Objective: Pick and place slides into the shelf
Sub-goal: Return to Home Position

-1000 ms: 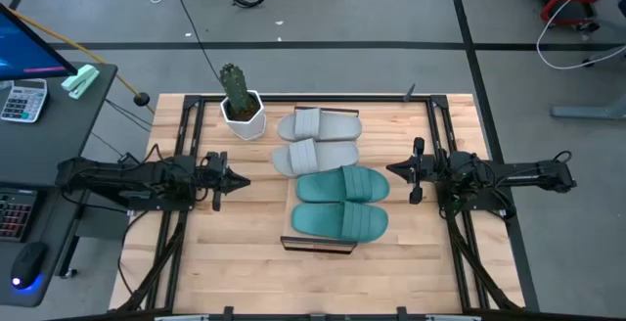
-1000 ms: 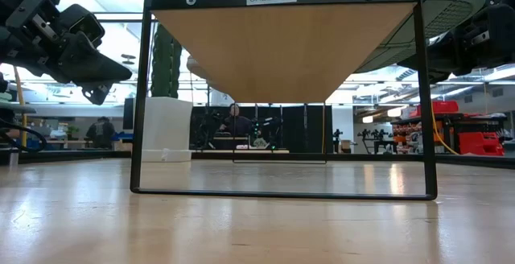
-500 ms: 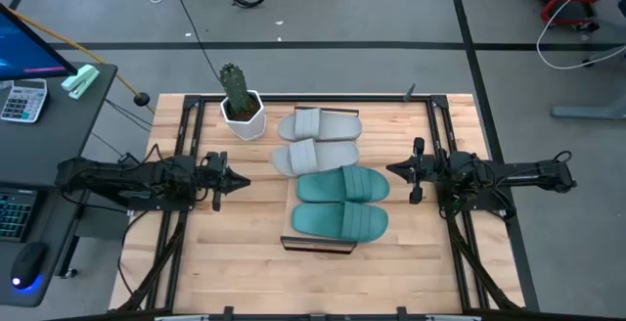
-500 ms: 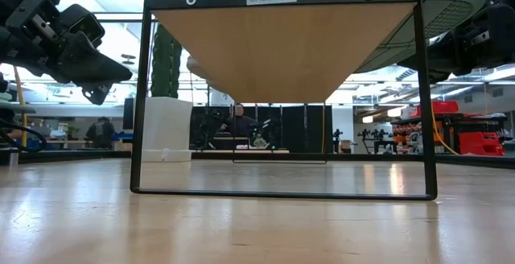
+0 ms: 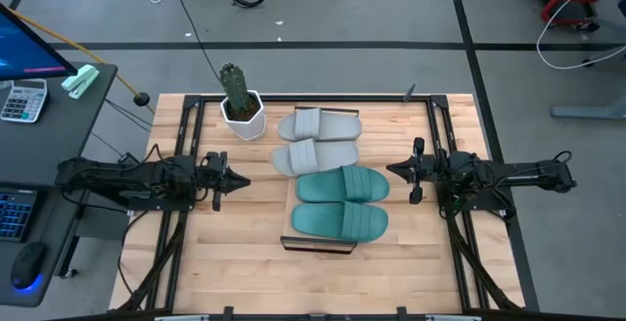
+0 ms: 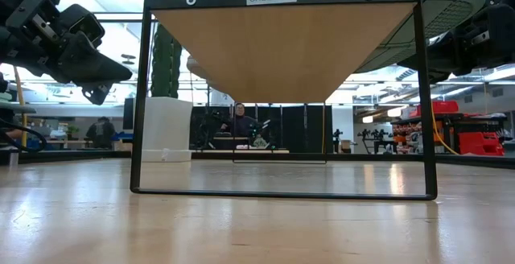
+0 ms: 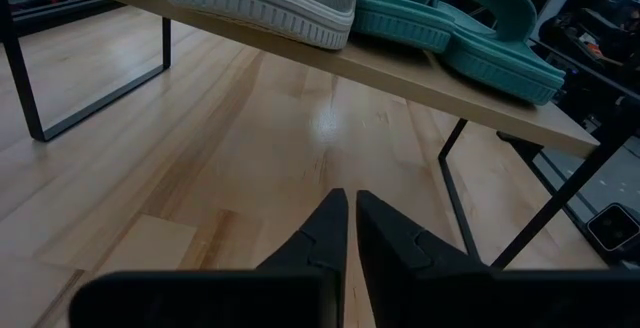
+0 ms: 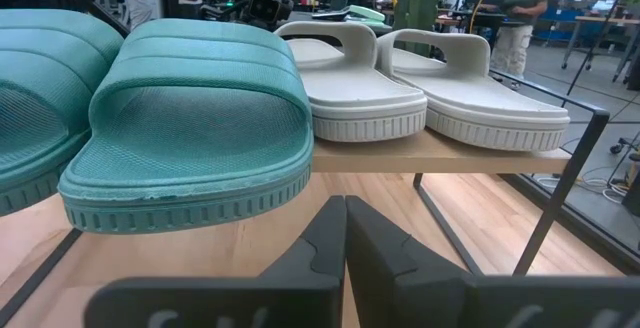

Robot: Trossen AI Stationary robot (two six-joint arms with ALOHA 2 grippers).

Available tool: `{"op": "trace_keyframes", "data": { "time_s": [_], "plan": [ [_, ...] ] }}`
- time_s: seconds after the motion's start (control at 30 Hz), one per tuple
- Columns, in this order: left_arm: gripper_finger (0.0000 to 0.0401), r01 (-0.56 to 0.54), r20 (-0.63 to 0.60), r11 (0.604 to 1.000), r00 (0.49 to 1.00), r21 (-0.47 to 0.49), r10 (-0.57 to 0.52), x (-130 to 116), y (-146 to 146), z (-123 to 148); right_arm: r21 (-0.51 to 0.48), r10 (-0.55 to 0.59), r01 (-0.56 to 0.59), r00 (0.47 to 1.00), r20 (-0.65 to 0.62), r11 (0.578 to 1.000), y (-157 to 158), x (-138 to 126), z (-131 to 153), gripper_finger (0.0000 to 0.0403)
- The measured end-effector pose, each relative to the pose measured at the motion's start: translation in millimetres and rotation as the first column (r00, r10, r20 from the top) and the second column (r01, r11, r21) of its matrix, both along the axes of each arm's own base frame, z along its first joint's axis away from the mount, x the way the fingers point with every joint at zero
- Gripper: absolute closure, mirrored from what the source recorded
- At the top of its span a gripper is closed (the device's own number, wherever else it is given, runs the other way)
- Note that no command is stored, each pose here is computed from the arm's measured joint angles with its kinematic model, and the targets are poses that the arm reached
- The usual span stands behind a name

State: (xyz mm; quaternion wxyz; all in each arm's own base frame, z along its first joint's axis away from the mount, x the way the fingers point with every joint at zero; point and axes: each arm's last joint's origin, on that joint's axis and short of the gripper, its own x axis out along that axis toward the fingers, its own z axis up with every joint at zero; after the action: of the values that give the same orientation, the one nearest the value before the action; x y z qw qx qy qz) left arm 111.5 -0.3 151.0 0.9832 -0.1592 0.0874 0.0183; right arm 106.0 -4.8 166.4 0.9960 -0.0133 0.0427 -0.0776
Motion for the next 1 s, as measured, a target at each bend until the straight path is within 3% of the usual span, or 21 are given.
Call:
{"op": "trace_keyframes", "data": {
  "time_s": [1.0],
  "plan": [
    [0.0365, 0.000, 0.000, 1.000, 1.000, 0.000, 0.000, 0.0, 0.0, 0.0, 0.000, 0.000, 0.000, 1.000, 0.000, 1.000, 0.0, 0.0, 0.0, 0.0386]
  ]
}}
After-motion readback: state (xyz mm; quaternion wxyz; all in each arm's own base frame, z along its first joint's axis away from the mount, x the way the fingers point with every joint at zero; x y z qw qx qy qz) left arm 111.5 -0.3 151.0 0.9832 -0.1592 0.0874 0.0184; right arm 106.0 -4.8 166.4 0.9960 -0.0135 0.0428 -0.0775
